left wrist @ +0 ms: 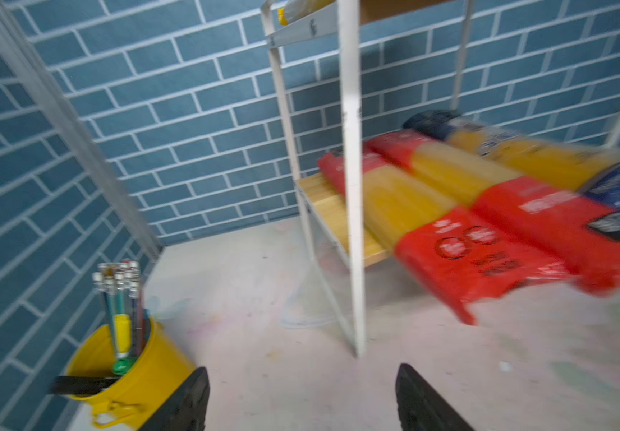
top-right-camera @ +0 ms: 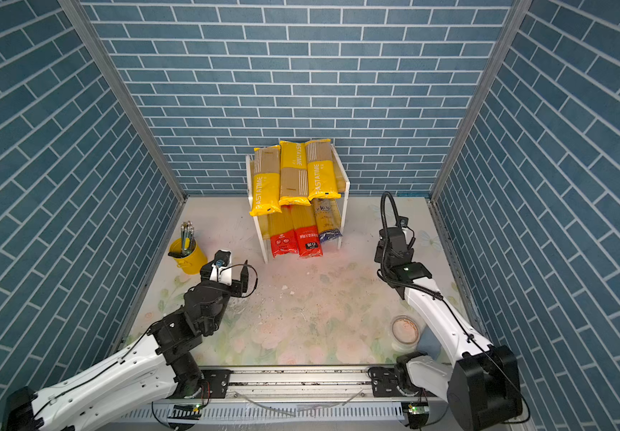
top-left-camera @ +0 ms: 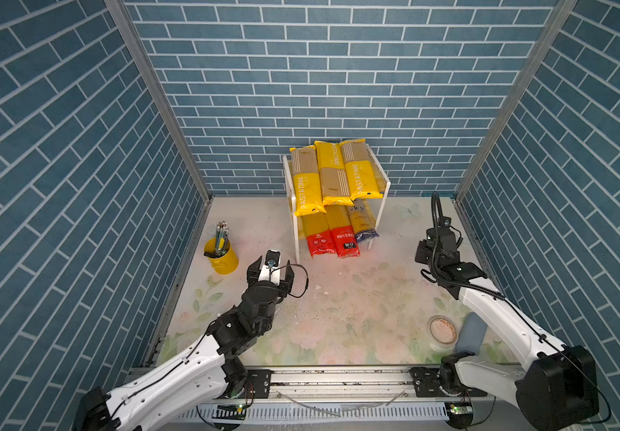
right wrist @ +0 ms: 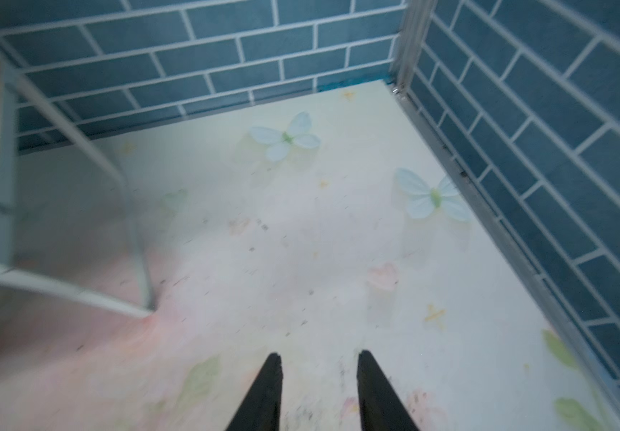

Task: Arrange pasta packages on shelves
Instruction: Reset both arms

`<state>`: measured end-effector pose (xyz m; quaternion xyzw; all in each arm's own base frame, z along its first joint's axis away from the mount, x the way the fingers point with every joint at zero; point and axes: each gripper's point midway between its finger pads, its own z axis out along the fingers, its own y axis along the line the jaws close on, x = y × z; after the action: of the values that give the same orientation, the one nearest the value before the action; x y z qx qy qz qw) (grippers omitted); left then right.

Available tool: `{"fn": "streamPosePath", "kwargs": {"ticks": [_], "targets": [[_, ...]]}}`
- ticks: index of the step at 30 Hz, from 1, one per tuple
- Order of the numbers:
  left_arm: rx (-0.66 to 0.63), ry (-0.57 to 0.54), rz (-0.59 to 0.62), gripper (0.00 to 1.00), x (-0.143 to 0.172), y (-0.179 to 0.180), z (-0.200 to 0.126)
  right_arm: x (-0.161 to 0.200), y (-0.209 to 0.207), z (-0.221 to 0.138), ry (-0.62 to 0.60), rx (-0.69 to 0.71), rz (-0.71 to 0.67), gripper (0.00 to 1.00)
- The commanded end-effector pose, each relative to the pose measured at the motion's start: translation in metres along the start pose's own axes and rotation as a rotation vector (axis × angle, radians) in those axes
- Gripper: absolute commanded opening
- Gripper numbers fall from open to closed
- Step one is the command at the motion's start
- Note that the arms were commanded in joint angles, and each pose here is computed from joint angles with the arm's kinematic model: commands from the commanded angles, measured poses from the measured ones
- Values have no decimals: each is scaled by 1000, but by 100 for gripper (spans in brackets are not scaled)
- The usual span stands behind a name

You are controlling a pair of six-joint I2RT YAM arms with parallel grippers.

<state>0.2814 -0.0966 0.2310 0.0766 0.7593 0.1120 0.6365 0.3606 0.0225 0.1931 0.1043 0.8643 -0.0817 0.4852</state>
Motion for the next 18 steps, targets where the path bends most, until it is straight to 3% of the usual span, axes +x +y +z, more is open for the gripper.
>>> {"fn": "streamPosePath", "kwargs": {"ticks": [1, 4, 8, 12, 18], "targets": [[-278, -36, 51, 80, -11, 50, 18, -34, -44, 8, -189, 189, -32, 36], [-359, -6, 39, 82, 12, 67, 36, -29, -74, 19, -249, 256, -5, 38], [-440, 42, 11, 84, 49, 91, 57, -5, -73, 43, -216, 246, -9, 40], [-372, 42, -96, 86, 82, 91, 76, 18, -70, 56, -219, 230, -27, 40], [-326, 46, -29, 90, 103, 76, 102, 24, -60, 62, -213, 172, -68, 40]]}}
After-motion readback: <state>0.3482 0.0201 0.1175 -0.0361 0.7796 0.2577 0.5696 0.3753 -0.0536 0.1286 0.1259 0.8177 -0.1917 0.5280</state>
